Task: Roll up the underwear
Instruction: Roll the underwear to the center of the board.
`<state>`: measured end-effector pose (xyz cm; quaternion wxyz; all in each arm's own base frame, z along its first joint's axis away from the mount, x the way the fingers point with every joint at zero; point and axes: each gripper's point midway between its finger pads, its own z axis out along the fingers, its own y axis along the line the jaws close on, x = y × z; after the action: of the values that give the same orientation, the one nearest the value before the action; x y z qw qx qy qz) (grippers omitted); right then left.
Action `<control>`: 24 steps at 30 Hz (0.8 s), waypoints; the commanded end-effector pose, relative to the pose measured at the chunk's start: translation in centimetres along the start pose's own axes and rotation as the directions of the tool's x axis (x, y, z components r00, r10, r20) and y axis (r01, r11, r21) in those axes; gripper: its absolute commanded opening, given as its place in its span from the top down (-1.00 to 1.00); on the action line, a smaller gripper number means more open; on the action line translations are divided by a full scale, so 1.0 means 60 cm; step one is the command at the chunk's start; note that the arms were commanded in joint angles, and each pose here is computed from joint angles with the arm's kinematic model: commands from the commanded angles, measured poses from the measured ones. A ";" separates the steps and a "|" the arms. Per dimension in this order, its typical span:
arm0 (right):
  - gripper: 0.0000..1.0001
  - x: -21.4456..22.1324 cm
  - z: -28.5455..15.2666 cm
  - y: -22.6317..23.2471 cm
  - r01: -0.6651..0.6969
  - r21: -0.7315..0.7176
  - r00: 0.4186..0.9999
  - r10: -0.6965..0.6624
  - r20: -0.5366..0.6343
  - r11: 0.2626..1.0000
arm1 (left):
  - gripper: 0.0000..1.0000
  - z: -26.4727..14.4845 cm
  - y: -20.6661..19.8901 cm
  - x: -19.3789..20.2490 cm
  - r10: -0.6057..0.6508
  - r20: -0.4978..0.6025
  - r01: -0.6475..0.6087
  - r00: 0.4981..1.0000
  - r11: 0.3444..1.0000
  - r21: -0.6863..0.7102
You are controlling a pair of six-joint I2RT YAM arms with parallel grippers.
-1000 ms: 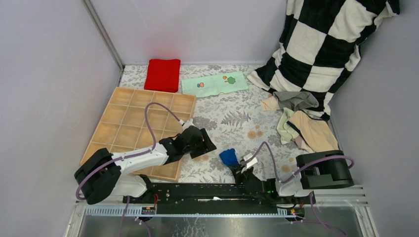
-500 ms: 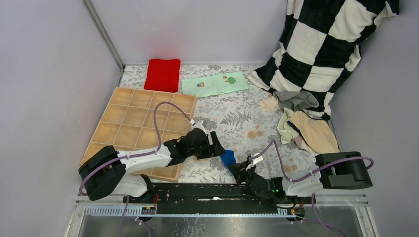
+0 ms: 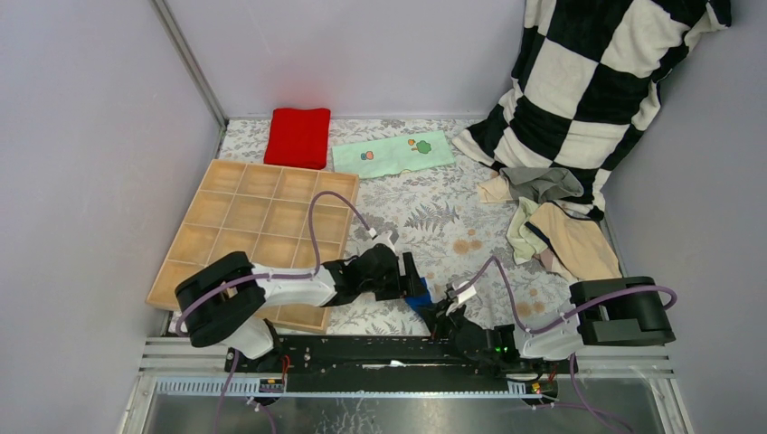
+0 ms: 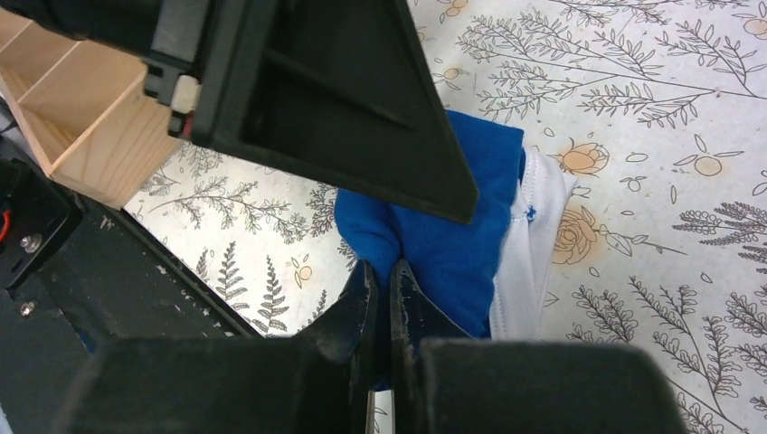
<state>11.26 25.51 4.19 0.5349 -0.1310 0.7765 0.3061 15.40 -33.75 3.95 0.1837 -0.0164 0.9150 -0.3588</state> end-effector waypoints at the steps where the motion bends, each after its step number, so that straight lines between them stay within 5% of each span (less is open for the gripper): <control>1: 1.00 0.015 -0.004 -0.014 0.072 -0.004 0.997 -0.072 -0.028 0.997 | -0.53 0.021 -0.011 -0.004 -0.010 0.020 0.009 1.000 1.000 0.006; 8: 1.00 0.017 -0.007 -0.009 0.115 -0.038 0.992 -0.117 -0.040 0.993 | -0.16 0.026 0.015 -0.021 -0.049 0.087 0.055 0.995 0.996 -0.073; 14: 0.89 0.015 -0.007 -0.014 0.159 -0.024 0.986 -0.160 -0.046 0.987 | 0.61 0.030 0.020 -0.017 -0.044 0.080 0.051 0.996 0.995 -0.082; 18: 0.37 0.005 -0.006 -0.016 0.222 -0.012 0.974 -0.222 -0.043 0.975 | 1.00 0.031 0.029 -0.013 -0.045 0.072 0.052 0.996 0.994 -0.099; 24: -0.31 -0.035 -0.005 -0.001 0.349 -0.014 0.937 -0.349 -0.016 0.937 | 1.00 0.028 0.048 -0.008 -0.046 0.070 0.056 0.996 0.988 -0.142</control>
<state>11.09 25.48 5.15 0.5516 -0.2235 0.7580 0.2670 16.62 -34.09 2.76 0.1954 -0.0611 0.9177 -0.3404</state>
